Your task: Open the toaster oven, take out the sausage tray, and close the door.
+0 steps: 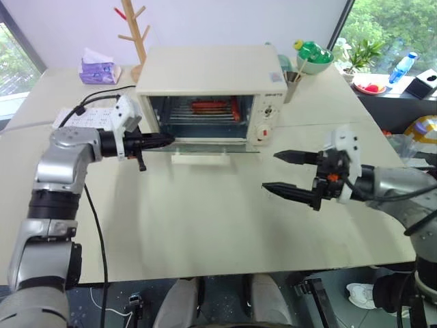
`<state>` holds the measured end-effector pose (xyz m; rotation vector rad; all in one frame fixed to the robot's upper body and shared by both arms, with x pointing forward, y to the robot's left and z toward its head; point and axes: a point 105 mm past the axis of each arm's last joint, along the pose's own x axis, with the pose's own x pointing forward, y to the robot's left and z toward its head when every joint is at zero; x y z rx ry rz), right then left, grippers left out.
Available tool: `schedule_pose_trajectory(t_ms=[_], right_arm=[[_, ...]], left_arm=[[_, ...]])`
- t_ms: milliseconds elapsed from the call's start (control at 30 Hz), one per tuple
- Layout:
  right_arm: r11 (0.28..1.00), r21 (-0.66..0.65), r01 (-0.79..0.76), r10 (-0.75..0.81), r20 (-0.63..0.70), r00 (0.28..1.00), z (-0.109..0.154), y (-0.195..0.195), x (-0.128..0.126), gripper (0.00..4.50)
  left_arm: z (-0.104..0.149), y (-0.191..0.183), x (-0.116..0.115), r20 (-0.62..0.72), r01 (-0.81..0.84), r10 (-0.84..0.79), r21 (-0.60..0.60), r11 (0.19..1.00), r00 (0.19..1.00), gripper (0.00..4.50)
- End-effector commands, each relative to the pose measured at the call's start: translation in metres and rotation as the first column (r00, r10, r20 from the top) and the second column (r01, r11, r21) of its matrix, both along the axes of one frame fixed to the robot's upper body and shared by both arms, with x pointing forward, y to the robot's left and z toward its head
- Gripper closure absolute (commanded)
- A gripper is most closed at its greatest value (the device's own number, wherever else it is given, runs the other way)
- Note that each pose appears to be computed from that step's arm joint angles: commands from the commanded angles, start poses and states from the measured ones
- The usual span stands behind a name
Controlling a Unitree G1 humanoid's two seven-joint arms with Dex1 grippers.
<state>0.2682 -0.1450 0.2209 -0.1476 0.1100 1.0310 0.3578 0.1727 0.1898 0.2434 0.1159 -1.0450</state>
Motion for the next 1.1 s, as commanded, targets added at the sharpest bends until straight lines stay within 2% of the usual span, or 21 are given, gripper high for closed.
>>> schedule_pose_trajectory(t_ms=[33,467,700,833,967,1100], right_arm=[[0.999,0.027,0.024,-0.025,0.027,0.999,0.012,-0.004,0.002,0.00],[0.999,0.038,0.037,-0.038,0.026,0.999,0.013,-0.004,0.009,0.00],[0.998,0.040,0.038,-0.039,0.033,0.999,0.012,0.000,0.011,0.00],[0.998,0.046,0.042,-0.044,0.041,0.998,0.012,0.000,0.009,0.00],[0.998,0.043,0.049,-0.050,0.041,0.998,0.011,-0.002,0.009,0.00],[0.997,0.044,0.058,-0.060,0.045,0.997,0.012,-0.004,0.015,0.00]], left_arm=[[0.006,-0.006,-0.006,0.029,-0.014,0.016,-0.053,0.998,0.999,4.47],[-0.040,-0.016,-0.006,-0.054,-0.101,0.097,-0.081,0.992,0.994,4.47],[-0.064,-0.014,0.000,-0.067,-0.137,0.136,-0.016,0.990,0.989,4.47],[-0.080,-0.009,0.002,-0.043,-0.143,0.147,0.077,0.987,0.988,4.47],[-0.078,-0.005,0.004,-0.024,-0.153,0.155,0.085,0.985,0.988,4.47],[-0.063,0.003,0.004,-0.015,-0.169,0.170,0.048,0.984,0.985,4.47]])
